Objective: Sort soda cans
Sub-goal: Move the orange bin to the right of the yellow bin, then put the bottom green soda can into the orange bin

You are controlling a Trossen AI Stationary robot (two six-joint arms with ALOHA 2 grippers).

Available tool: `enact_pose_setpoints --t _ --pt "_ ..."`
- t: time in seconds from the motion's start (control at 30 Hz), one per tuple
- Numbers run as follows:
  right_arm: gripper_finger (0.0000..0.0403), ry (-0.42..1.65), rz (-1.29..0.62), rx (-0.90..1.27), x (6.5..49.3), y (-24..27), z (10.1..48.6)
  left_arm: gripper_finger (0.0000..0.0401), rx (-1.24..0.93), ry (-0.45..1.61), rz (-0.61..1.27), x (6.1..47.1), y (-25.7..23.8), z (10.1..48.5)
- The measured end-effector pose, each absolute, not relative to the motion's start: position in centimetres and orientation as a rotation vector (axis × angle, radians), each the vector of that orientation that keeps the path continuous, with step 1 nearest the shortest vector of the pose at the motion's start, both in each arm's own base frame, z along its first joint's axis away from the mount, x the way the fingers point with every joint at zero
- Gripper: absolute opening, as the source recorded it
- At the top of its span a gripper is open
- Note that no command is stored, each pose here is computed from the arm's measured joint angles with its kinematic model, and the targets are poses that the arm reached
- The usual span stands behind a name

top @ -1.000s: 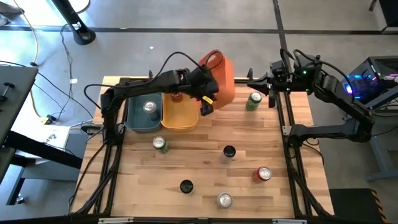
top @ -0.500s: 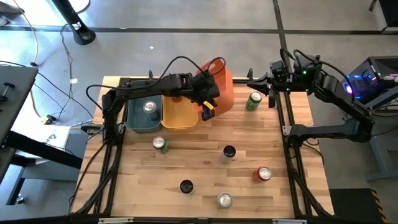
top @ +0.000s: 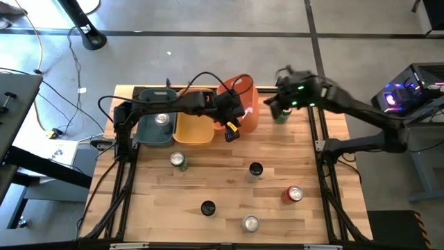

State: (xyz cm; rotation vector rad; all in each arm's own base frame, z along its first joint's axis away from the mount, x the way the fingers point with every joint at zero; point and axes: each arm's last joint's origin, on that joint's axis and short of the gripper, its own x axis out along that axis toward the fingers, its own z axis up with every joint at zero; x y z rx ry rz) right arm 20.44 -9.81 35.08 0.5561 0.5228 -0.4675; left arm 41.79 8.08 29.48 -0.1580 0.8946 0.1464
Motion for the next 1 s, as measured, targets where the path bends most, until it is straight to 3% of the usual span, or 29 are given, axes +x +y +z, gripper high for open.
enact_pose_setpoints --t 0.3,0.53,1.0 --pt "0.0 0.55 -0.571 0.671 23.8 -12.9 27.1 0.0007 -0.161 0.909 0.151 41.8 8.0 28.9" --pt "0.0 0.57 -0.562 0.68 25.6 -13.7 25.0 0.003 -0.111 0.912 0.125 41.8 7.7 28.9" --pt "0.0 0.639 -0.575 0.663 25.2 -13.6 24.5 0.0182 -0.093 0.886 0.134 42.1 7.1 29.7"
